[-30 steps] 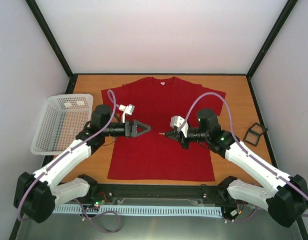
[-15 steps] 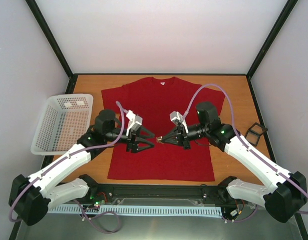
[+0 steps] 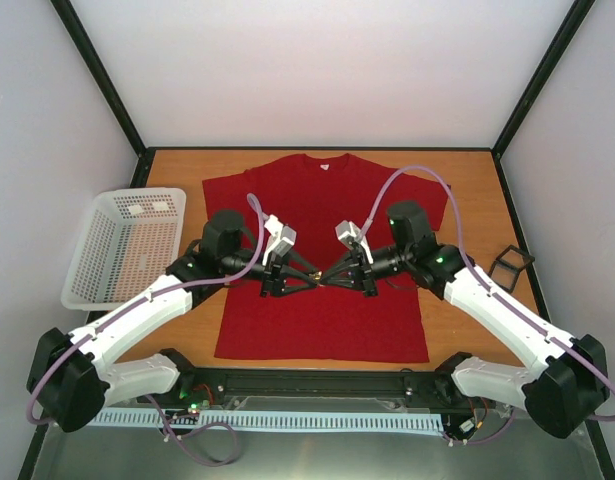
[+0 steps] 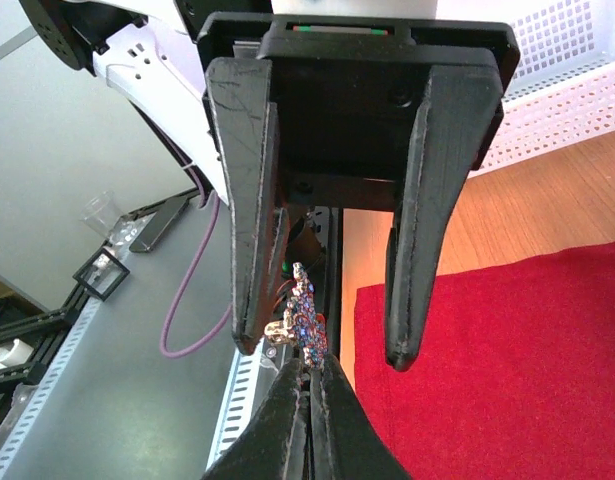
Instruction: Pin the brooch onto the clothing
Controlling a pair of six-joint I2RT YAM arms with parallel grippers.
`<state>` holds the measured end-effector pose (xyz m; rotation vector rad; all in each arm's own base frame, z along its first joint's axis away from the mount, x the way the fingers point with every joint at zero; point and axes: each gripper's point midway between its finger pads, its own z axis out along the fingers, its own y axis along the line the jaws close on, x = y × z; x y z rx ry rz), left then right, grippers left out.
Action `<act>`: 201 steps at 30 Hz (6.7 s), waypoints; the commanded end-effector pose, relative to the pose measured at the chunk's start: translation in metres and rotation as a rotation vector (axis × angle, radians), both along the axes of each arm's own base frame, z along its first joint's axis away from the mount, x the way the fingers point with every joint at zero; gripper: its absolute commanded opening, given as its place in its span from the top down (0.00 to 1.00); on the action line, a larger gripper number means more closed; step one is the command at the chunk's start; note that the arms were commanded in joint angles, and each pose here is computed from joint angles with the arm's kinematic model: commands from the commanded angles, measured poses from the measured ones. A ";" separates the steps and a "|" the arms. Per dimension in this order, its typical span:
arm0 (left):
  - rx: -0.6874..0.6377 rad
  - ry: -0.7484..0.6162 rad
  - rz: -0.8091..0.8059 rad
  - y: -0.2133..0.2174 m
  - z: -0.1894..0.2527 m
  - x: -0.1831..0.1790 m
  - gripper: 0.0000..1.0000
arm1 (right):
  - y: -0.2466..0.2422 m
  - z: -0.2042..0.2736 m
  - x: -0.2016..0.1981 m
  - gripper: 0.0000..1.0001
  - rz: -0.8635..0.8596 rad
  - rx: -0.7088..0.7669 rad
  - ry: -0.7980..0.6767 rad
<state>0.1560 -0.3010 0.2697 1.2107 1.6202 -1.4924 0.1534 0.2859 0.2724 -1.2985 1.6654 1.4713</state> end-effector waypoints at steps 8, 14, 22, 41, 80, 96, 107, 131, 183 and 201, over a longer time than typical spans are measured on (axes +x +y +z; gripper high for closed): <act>-0.044 -0.064 -0.055 -0.003 0.020 -0.006 0.79 | 0.004 0.013 0.006 0.97 0.010 0.027 -0.034; -0.034 -0.116 0.005 -0.002 0.023 0.003 0.99 | 0.005 0.013 0.012 0.96 -0.021 0.017 -0.036; 0.013 -0.168 0.338 0.015 0.021 0.044 0.99 | -0.011 0.007 0.051 0.32 -0.359 -0.056 -0.067; 0.033 0.271 0.967 0.135 -0.030 0.224 0.99 | -0.009 -0.113 0.277 0.07 -0.893 -0.522 -0.295; 0.150 0.350 1.063 0.159 -0.113 0.370 0.99 | 0.059 -0.283 0.397 0.69 -0.722 -0.818 -0.096; 0.175 0.326 0.937 0.140 -0.152 0.407 0.99 | 0.087 -0.227 0.398 0.97 -0.587 -0.616 -0.207; 0.178 0.336 0.898 0.133 -0.168 0.430 0.99 | 0.085 -0.190 0.400 0.97 -0.558 -0.493 -0.216; 0.154 0.437 0.797 0.117 -0.207 0.443 0.99 | 0.085 -0.191 0.398 0.97 -0.513 -0.433 -0.185; 0.196 0.462 0.524 0.097 -0.203 0.432 0.99 | 0.072 -0.217 0.396 0.97 -0.337 -0.495 -0.469; 0.145 0.587 0.492 0.105 -0.193 0.424 0.99 | 0.066 -0.222 0.399 0.97 -0.318 -0.516 -0.511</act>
